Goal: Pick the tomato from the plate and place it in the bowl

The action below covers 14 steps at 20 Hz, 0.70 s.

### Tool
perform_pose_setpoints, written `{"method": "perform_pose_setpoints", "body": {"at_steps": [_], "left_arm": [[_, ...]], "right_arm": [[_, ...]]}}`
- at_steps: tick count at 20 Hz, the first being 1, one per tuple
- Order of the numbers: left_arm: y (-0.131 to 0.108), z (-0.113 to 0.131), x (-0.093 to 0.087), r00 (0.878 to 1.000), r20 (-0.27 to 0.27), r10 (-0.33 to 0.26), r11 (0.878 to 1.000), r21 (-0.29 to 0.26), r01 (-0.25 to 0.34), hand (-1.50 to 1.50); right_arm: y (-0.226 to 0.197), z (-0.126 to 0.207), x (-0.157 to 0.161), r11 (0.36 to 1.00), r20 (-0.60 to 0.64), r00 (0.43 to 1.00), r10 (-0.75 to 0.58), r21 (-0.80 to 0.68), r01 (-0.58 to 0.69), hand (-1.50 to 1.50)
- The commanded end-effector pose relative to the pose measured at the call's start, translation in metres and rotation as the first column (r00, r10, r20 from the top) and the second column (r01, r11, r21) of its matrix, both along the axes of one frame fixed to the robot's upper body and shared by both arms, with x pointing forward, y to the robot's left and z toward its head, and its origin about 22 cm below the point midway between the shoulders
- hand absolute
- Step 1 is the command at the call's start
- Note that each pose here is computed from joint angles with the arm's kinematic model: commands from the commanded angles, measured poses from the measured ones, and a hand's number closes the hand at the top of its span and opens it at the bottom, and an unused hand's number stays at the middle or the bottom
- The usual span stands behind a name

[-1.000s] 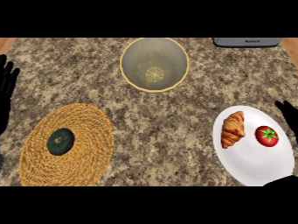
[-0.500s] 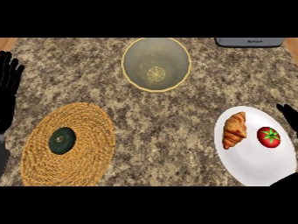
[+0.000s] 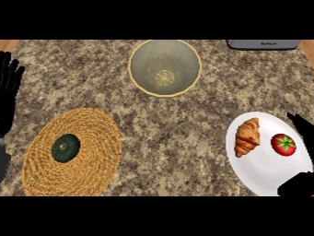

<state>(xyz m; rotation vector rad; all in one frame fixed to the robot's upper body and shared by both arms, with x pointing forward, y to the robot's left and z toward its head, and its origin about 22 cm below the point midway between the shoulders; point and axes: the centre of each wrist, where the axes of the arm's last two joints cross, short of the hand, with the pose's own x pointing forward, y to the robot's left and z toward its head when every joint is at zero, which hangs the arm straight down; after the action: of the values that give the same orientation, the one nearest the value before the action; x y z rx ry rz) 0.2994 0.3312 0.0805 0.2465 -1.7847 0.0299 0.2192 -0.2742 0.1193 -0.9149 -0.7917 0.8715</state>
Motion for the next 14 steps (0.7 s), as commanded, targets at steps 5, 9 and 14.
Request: {"method": "perform_pose_setpoints", "body": {"at_steps": [5,9,14], "left_arm": [[0.003,0.003,-0.002,1.000,-0.008,-0.017,1.000,-0.008,0.017,0.00],[-0.010,0.004,-0.019,1.000,-0.001,-0.016,1.000,-0.011,0.016,0.00],[0.000,0.011,-0.006,1.000,-0.002,-0.005,1.000,0.004,0.005,0.00]], "right_arm": [[-0.027,-0.032,0.016,0.999,-0.035,0.999,-0.031,-0.010,0.031,-1.50],[-0.039,-0.063,0.008,1.000,-0.004,1.000,-0.008,0.004,0.008,-1.50],[-0.048,-0.067,0.015,0.999,0.014,0.999,0.045,0.012,-0.045,-1.50]]}}
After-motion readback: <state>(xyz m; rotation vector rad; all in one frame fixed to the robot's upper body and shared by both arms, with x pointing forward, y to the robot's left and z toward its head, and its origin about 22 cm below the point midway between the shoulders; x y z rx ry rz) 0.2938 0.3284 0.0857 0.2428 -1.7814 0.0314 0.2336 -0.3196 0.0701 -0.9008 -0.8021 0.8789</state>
